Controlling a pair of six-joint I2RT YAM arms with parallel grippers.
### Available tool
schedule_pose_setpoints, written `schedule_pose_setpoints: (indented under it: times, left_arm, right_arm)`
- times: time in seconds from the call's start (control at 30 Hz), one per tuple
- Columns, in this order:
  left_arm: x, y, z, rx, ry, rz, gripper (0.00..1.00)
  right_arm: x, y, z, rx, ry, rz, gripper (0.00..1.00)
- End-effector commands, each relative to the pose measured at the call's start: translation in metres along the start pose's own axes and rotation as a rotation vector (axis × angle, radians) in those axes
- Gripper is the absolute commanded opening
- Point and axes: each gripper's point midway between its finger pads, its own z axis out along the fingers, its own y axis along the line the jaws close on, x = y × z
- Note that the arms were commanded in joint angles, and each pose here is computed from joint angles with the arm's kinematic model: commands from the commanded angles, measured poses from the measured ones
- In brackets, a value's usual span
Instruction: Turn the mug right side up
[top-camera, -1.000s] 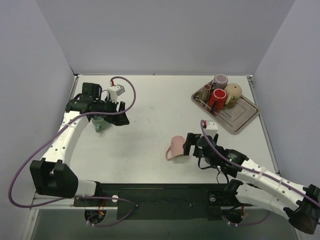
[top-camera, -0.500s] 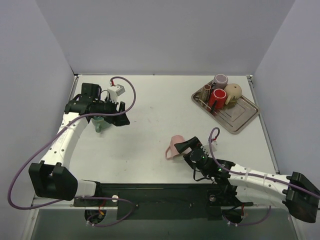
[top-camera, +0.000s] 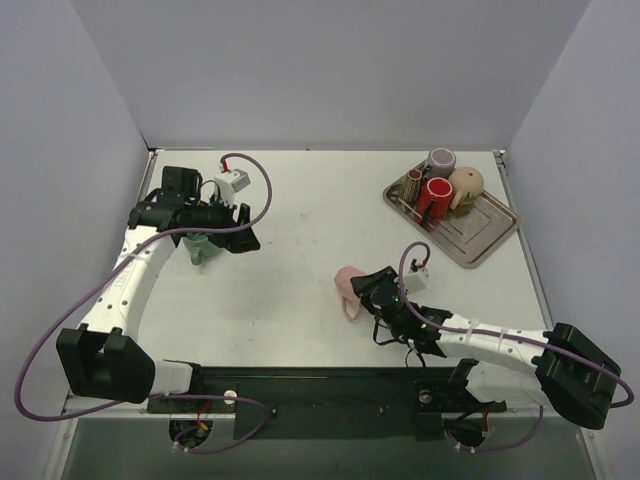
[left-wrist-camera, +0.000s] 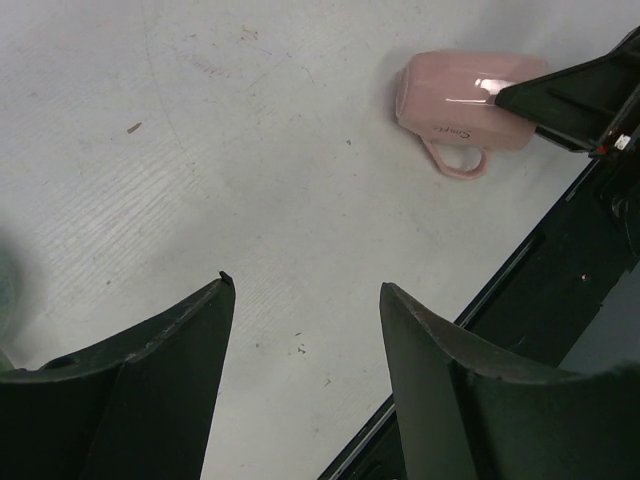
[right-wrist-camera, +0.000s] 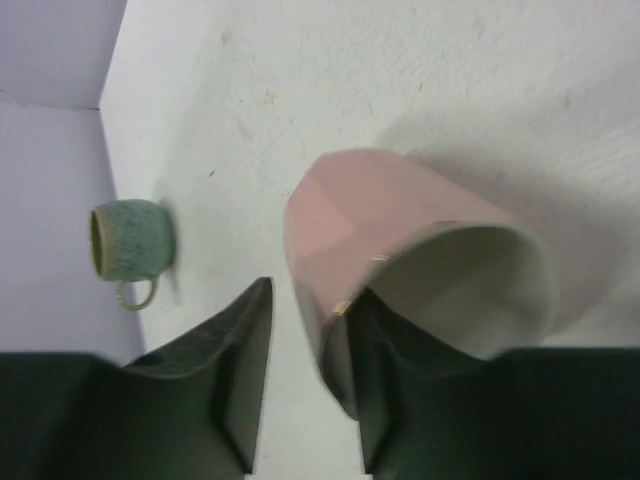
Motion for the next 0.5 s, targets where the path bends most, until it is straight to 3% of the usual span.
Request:
schedule_pose_setpoints:
  times: [0.0, 0.03, 0.13, 0.2, 0.23, 0.27, 0.4, 0.47]
  left_arm:
    - [-0.014, -0.01, -0.015, 0.002, -0.058, 0.075, 0.7]
    - [-0.014, -0.011, -0.015, 0.002, -0.057, 0.079, 0.7]
    - [-0.012, -0.012, -0.017, 0.0, -0.055, 0.088, 0.7]
    - [-0.012, -0.011, -0.02, -0.01, -0.055, 0.101, 0.7]
    - [-0.012, -0.011, -0.022, -0.02, -0.057, 0.111, 0.7]
    - [-0.011, -0.01, -0.022, -0.025, -0.053, 0.119, 0.7]
    - [-0.01, -0.002, -0.025, -0.061, -0.038, 0.137, 0.7]
    - [-0.009, 0.004, -0.025, -0.077, -0.022, 0.124, 0.7]
  right_arm:
    - [-0.037, 0.009, 0.014, 0.015, -0.107, -0.143, 0.2]
    - [-0.041, 0.006, 0.017, 0.026, -0.096, -0.187, 0.11]
    - [-0.052, 0.006, 0.021, 0.066, -0.065, -0.357, 0.01]
    - [-0.058, 0.008, 0.021, 0.104, 0.009, -0.641, 0.0]
    - [-0.064, 0.042, 0.021, 0.06, 0.023, -0.685, 0.0]
    - [-0.068, 0.039, 0.019, 0.14, 0.085, -0.833, 0.0]
    - [-0.057, 0.066, 0.029, 0.164, 0.314, -1.101, 0.0]
    - [-0.047, 0.075, 0.038, 0.179, 0.401, -1.16, 0.0]
